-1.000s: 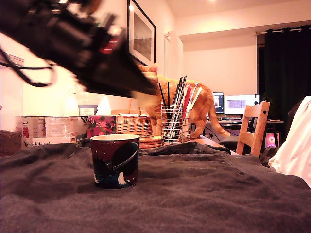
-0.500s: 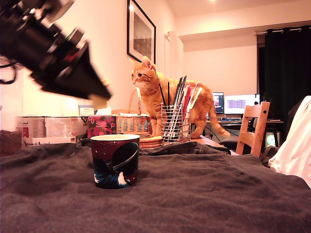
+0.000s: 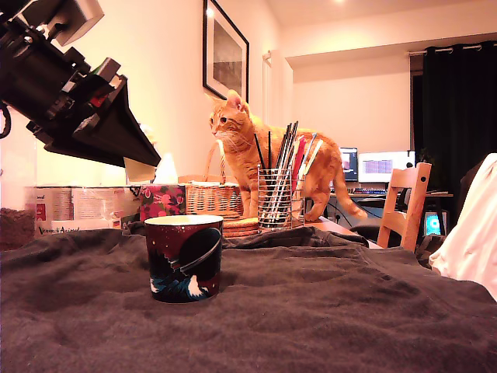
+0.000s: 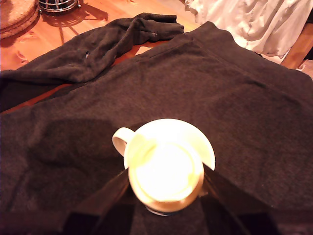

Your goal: Pick up the coffee capsules on the table and drop them inside the coffee cup

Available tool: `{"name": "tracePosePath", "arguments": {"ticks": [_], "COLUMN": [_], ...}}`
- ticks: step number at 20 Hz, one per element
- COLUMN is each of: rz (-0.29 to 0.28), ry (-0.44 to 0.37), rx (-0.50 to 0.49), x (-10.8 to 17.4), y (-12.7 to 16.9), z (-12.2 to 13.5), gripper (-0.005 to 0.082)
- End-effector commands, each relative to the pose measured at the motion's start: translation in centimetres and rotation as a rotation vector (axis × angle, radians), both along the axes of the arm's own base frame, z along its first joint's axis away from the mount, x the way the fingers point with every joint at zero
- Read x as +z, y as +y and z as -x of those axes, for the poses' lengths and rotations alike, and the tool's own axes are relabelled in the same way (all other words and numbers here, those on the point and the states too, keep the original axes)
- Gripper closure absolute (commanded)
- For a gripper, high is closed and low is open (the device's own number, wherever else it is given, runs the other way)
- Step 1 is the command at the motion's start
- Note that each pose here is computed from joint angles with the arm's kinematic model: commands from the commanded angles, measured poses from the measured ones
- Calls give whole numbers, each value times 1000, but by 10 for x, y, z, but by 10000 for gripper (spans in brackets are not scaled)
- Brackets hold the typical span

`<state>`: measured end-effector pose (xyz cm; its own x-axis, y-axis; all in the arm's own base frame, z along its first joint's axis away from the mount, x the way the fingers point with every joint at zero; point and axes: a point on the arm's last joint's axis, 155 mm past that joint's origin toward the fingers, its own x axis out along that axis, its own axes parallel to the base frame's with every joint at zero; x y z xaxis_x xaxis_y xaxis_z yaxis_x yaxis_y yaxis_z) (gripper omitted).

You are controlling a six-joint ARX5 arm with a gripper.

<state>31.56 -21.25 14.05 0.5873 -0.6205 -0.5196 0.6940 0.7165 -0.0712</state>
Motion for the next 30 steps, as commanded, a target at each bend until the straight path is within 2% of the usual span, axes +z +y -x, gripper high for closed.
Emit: {"name": "tracePosePath", "arguments": {"ticks": [1, 7, 13, 18, 26, 30], "rz": [4, 36, 41, 3, -80, -99], "ry": [-23, -60, -40, 50, 218, 242], "rx": [-3, 4, 7, -17, -33, -39], "x": [6, 15, 12, 1, -37, -46], "y": [0, -4, -11, -24, -34, -35], "z": [-1, -9, -21, -31, -36, -35], "gripper": [453, 453, 453, 453, 453, 453]}}
